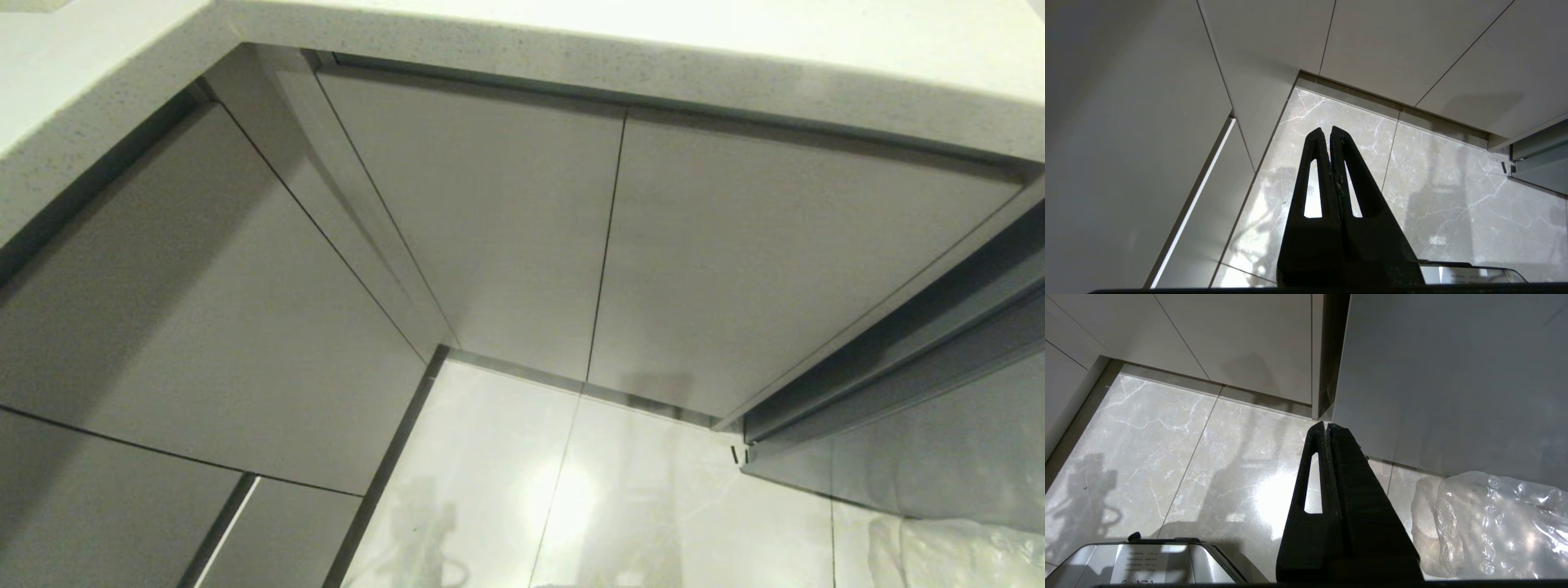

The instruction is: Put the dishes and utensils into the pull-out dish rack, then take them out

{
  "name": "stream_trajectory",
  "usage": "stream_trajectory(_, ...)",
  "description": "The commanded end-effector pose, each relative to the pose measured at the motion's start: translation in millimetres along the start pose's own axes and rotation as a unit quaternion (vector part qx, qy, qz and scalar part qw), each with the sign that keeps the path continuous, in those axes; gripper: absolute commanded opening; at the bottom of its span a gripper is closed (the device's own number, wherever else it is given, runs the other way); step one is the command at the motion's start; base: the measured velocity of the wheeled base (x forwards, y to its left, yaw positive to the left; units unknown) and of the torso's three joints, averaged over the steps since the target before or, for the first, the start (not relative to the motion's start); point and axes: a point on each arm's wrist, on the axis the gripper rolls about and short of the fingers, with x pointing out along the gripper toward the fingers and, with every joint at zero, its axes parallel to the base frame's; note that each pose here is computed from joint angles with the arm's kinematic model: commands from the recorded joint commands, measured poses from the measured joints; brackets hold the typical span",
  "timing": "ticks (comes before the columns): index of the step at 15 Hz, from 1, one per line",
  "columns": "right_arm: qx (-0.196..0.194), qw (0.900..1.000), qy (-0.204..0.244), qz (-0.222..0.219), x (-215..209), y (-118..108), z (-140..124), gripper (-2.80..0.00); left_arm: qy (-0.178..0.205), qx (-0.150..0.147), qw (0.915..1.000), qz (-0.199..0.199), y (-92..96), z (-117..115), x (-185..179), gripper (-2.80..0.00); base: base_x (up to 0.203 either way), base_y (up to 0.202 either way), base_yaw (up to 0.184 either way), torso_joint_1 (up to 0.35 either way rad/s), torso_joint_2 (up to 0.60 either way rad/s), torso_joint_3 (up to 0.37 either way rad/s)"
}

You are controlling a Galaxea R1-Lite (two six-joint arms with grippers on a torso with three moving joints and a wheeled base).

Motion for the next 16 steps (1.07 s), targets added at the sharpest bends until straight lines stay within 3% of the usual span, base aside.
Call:
stream_trajectory(1,0.0,1.0,0.0,0.0,0.0,0.0,0.0,-2.8,0.001,-0.001,1.0,0.001,0.0,0.0,0.2,-2.8,0.0,0.0,0.0,0.002,0.0,0.047)
stream_trajectory(16,0.0,1.0,0.0,0.0,0.0,0.0,0.0,-2.8,0.001,0.0,1.0,0.001,0.0,0.0,0.2,-2.8,0.0,0.0,0.0,0.003,0.0,0.19)
